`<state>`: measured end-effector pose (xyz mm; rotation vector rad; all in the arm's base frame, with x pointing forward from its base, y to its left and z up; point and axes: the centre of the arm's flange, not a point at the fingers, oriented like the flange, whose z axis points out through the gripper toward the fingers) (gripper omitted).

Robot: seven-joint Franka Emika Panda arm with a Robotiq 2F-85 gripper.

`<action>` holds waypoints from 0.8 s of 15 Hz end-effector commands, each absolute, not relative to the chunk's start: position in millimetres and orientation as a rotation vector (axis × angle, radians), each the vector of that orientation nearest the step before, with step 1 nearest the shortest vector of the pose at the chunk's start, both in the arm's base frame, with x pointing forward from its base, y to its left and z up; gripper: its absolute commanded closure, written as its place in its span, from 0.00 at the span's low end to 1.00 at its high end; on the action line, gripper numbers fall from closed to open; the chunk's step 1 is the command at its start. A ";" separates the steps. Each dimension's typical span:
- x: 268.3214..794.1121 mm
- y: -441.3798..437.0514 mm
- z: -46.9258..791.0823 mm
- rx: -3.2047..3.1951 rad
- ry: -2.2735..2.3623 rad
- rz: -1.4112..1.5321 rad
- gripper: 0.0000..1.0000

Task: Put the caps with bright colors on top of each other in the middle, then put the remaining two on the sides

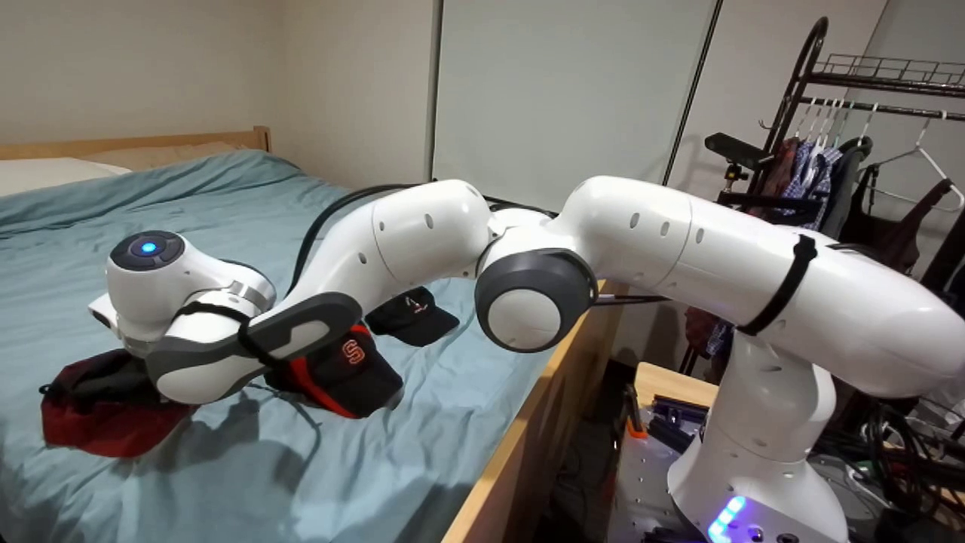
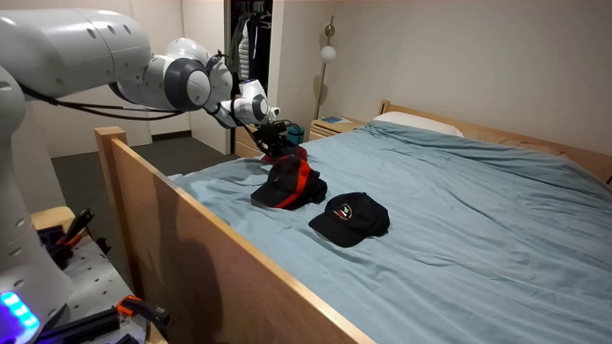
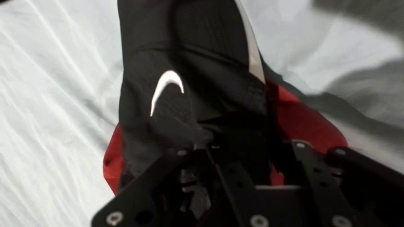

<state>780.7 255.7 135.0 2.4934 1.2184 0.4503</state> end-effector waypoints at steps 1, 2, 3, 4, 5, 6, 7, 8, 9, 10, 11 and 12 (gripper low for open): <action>805.9 257.0 132.5 2.488 1.219 0.421 0.93; 803.2 252.8 135.9 2.524 1.216 0.377 0.94; 801.6 249.9 137.2 2.553 1.223 0.355 0.96; 797.7 243.6 141.7 2.623 1.220 0.314 0.97; 794.9 240.5 144.2 2.677 1.220 0.279 0.99; 789.4 234.4 152.0 2.739 1.222 0.263 0.98; 787.0 231.2 157.2 2.793 1.219 0.260 0.96; 781.6 229.5 167.0 2.845 1.232 0.274 0.95; 780.3 229.6 173.3 2.894 1.243 0.275 0.95; 778.5 232.8 182.6 2.941 1.263 0.300 0.95; 779.0 236.1 190.5 2.988 1.264 0.319 0.95; 777.4 244.6 201.2 3.028 1.274 0.350 0.96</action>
